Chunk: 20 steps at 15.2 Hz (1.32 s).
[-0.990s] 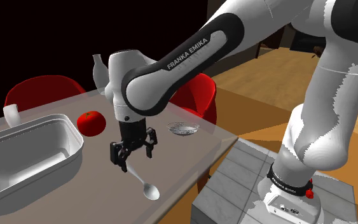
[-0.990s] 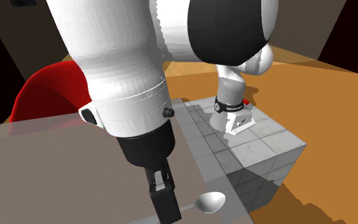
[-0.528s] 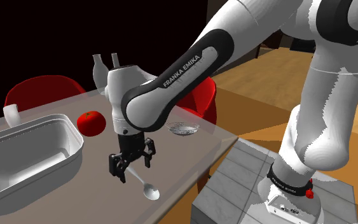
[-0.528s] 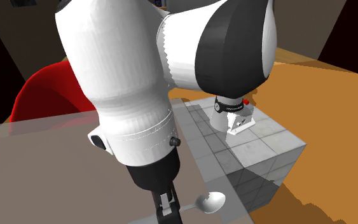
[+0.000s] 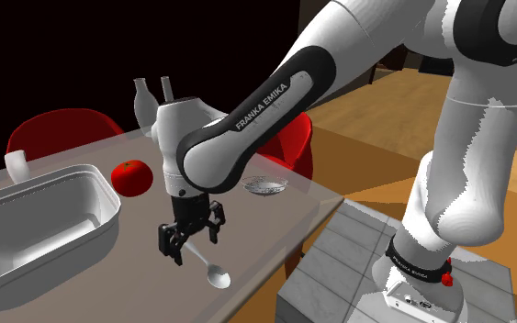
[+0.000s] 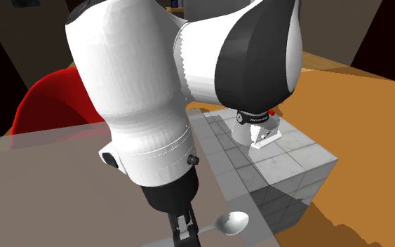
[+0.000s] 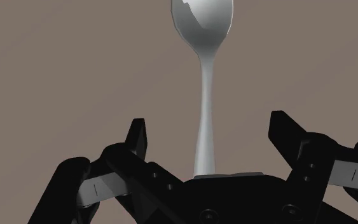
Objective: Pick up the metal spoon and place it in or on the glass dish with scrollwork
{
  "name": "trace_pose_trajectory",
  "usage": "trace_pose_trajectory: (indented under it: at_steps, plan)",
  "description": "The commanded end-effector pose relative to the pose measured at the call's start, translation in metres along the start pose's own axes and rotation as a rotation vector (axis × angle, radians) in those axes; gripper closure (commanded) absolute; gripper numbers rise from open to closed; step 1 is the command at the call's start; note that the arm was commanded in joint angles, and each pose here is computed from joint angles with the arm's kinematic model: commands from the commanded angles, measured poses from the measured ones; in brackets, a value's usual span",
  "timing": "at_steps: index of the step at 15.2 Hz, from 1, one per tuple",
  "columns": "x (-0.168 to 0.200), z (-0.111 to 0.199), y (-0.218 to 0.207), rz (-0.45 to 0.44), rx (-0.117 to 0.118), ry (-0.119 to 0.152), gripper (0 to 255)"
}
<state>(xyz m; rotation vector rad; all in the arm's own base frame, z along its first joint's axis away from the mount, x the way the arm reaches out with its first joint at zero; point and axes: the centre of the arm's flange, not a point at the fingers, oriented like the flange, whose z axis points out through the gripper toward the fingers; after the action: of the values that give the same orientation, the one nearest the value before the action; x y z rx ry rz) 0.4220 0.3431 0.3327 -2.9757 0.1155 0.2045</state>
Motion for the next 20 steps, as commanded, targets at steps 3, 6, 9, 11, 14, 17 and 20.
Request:
trace_pose_trajectory:
  at_steps: [3,6,9,11,14,17,20]
  plan:
    - [0.0,0.0,0.0,0.0,0.0,0.0,255]
    - [0.0,0.0,0.0,0.0,0.0,0.0,255]
    - [0.0,0.0,0.0,0.0,0.0,0.0,255]
    - [-0.001,-0.005,-0.001,0.0,0.0,0.0,255]
    - [-0.003,-0.021,-0.003,0.0,0.0,0.0,255]
    - [-0.005,-0.036,-0.006,0.0,0.0,0.0,255]
    - [-0.007,-0.052,-0.008,0.0,0.0,0.0,255]
